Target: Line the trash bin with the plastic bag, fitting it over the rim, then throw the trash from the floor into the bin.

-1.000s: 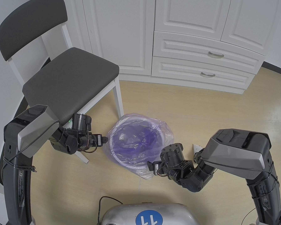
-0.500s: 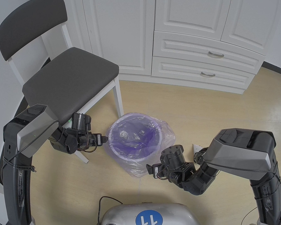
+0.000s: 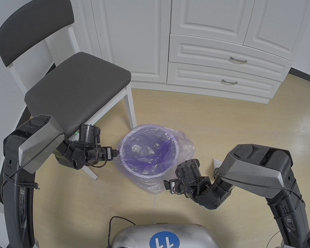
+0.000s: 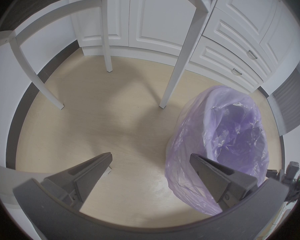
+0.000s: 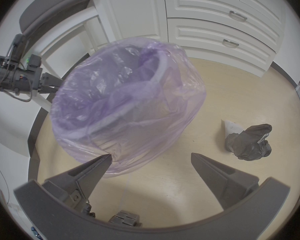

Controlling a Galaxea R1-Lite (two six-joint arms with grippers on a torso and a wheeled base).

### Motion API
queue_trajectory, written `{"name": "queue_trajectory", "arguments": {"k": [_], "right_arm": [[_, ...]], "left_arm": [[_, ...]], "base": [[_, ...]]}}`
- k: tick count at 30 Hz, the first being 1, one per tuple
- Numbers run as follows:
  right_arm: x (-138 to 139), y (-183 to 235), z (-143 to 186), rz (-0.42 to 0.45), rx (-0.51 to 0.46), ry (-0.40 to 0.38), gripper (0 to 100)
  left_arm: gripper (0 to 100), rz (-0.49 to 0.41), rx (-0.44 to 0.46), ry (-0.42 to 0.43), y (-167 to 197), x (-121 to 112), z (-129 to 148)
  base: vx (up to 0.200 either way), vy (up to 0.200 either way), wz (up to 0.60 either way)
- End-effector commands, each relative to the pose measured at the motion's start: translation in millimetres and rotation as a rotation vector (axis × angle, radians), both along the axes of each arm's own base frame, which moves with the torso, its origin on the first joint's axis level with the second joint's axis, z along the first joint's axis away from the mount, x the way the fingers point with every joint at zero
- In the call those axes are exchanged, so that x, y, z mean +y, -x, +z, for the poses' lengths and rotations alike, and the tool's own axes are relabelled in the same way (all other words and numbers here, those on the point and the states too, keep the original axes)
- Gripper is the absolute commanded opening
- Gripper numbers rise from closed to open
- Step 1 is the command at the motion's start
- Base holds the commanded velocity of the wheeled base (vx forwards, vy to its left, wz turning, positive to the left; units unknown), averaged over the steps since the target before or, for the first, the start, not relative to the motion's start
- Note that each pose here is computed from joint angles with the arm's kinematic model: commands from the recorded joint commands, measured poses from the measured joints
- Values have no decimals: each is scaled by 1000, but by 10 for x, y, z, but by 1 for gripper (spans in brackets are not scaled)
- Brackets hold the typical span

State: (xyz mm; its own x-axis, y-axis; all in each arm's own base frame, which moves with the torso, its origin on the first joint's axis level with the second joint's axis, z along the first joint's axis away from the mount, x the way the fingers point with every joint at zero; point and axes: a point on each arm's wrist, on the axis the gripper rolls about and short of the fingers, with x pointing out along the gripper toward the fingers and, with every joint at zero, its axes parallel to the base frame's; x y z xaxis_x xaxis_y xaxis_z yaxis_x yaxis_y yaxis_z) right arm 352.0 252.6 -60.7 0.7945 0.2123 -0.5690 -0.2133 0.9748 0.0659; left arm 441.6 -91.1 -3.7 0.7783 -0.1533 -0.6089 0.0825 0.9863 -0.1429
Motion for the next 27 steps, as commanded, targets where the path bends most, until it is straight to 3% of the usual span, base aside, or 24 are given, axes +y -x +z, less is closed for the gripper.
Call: {"name": "queue_trajectory", "arguments": {"k": [1, 7, 15, 17, 18, 21, 27], "right_arm": [[-85, -208, -49, -42, 23, 19, 100], [-274, -730, 47, -83, 112, 146, 100], [-197, -1088, 140, -96, 183, 204, 100], [-178, -1145, 91, -102, 197, 218, 100], [-260, -1131, -190, -110, 253, 275, 100], [-360, -1195, -180, -55, 234, 333, 100], [-370, -1191, -186, -44, 241, 349, 100]], "left_arm": [[100, 0, -4, 1, 0, -1, 16], [100, 0, -15, 3, 15, 2, 82], [100, -2, -40, 8, 41, 7, 186], [100, -2, -49, 10, 51, 9, 190], [100, -3, -63, 12, 63, 12, 194], [100, 0, -85, 17, 65, 19, 223], [100, 2, -90, 18, 74, 41, 251]], "base": [[0, 0, 0], [0, 0, 0], [0, 0, 0], [0, 0, 0], [0, 0, 0], [0, 0, 0], [0, 0, 0]]}}
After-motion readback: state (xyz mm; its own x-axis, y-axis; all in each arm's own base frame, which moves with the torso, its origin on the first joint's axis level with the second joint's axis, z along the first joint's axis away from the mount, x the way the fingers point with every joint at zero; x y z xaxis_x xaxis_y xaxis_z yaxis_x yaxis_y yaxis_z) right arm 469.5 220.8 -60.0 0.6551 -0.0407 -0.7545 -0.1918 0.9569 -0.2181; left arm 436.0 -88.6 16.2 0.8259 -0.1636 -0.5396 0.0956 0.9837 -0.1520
